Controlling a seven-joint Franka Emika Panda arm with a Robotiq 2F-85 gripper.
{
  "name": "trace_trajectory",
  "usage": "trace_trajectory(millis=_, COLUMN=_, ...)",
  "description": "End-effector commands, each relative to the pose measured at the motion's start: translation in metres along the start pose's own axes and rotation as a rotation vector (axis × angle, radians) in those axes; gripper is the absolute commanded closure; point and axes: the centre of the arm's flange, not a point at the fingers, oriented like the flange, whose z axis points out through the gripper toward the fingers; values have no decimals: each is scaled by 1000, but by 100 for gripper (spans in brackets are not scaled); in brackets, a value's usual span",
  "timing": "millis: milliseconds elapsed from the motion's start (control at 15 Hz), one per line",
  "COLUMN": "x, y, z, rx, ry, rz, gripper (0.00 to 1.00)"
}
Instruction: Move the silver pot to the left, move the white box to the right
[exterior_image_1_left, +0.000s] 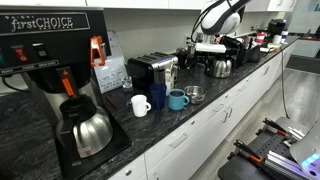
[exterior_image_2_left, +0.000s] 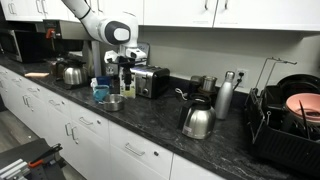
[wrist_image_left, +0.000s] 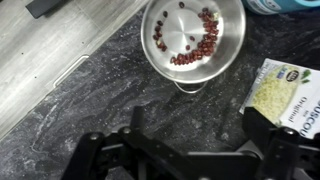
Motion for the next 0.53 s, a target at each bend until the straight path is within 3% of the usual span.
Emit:
trace_trajectory(millis=0, x=1, y=-23, z=-28, rx=71, ry=73, rz=11, gripper=0)
trace_trajectory(millis=267, x=-2, y=-47, z=-59, rx=121, ry=135, rz=-8, gripper=0)
trace_trajectory(millis=467, x=-7, y=-56, z=-66, rx=142, ry=132, rz=-25, gripper=0)
